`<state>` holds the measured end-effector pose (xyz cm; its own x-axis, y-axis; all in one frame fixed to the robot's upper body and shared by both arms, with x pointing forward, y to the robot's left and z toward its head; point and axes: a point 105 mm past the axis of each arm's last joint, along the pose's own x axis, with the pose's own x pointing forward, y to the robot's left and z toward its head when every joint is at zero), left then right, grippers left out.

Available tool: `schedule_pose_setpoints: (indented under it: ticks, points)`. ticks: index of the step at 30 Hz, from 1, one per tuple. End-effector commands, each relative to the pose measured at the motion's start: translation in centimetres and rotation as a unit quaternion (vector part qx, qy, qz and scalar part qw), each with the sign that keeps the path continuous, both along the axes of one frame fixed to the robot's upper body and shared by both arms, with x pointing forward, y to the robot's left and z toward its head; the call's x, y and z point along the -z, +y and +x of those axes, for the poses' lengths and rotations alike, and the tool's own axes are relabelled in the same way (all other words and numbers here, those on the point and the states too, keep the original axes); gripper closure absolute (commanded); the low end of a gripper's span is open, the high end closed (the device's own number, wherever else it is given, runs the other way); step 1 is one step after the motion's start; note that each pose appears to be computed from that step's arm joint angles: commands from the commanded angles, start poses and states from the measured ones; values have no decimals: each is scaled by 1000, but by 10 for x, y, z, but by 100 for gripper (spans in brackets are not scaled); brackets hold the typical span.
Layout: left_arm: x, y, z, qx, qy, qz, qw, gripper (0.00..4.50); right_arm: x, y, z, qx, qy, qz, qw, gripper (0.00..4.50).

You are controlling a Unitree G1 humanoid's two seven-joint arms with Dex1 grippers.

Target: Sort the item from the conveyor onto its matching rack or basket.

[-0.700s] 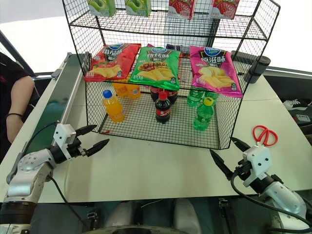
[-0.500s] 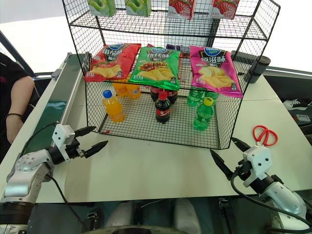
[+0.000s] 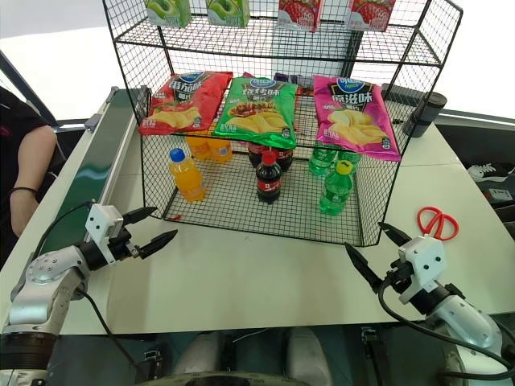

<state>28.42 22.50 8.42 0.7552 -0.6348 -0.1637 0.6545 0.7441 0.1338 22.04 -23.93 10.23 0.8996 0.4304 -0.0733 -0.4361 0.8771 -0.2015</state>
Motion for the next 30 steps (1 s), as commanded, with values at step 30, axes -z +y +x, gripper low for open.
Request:
schedule_pose_setpoints:
  ticks: [30]
  points:
    - [-8, -1, -6, -22, -28, 1, 999, 0, -2, 14, 1, -19, -10, -5, 1000, 6]
